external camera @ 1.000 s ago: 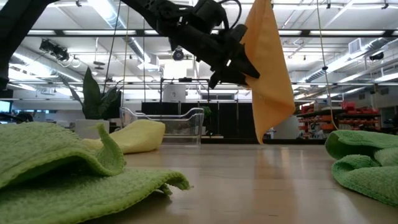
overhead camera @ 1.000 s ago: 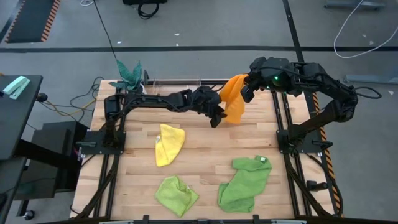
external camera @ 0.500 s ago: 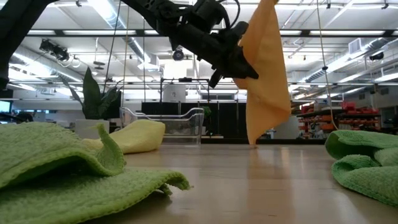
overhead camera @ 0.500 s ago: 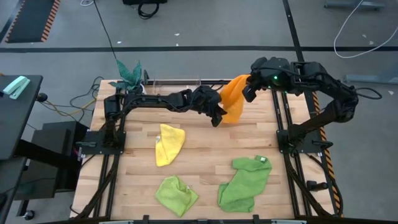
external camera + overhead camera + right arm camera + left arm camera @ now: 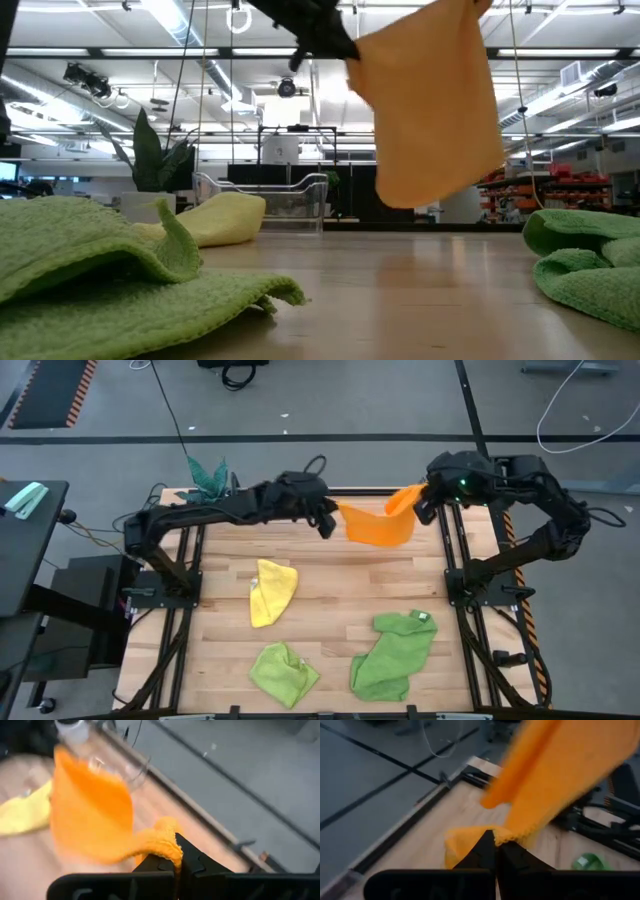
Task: Fold microfiber towels
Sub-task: Fold the orange towel
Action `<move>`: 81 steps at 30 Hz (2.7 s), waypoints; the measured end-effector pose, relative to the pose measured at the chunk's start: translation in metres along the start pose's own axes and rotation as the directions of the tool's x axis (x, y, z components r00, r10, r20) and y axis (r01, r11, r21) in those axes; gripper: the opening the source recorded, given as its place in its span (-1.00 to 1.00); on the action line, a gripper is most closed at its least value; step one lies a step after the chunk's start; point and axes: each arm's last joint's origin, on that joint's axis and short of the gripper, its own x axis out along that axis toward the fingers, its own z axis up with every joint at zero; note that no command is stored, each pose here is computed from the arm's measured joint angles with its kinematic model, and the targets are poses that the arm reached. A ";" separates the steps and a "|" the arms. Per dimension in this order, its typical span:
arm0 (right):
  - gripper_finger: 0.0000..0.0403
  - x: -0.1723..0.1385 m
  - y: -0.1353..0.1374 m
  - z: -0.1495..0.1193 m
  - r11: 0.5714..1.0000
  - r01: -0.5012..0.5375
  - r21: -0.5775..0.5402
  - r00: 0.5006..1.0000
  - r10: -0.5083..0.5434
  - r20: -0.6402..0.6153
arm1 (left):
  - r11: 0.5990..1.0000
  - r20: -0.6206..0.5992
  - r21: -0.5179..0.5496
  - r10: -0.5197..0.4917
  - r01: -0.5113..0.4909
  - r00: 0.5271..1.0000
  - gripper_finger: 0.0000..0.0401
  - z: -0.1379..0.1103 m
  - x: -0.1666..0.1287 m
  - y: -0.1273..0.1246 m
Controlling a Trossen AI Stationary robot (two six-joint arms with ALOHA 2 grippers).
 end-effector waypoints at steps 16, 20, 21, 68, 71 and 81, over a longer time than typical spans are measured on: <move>-1.00 -0.013 0.011 -0.018 0.959 -0.280 0.044 0.945 0.283 -0.166 | 0.998 0.002 -0.018 0.065 -0.065 0.998 -0.98 0.012 -0.034 0.009; -1.00 -0.012 0.012 -0.018 0.950 -0.308 0.049 0.932 0.312 -0.184 | 0.996 -0.001 -0.020 0.081 -0.081 0.997 -0.98 0.013 -0.037 0.014; -1.00 -0.011 0.013 -0.019 0.950 -0.310 0.048 0.930 0.313 -0.191 | 0.996 0.004 -0.022 0.083 -0.083 0.997 -0.98 0.014 -0.038 0.014; -1.00 0.091 -0.027 -0.045 0.999 0.024 0.042 0.896 -0.003 -0.444 | 0.982 -0.310 -0.101 0.121 -0.159 0.943 -0.99 -0.018 -0.023 0.033; -1.00 0.096 -0.014 -0.057 0.999 -0.016 0.041 0.863 0.035 -0.504 | 0.985 -0.399 -0.093 0.098 -0.147 0.912 -0.99 -0.034 -0.012 0.023; -1.00 0.119 0.030 -0.114 0.994 -0.109 0.024 0.752 0.098 -0.652 | 0.992 -0.549 -0.103 -0.001 -0.066 0.836 -0.99 -0.064 0.002 -0.011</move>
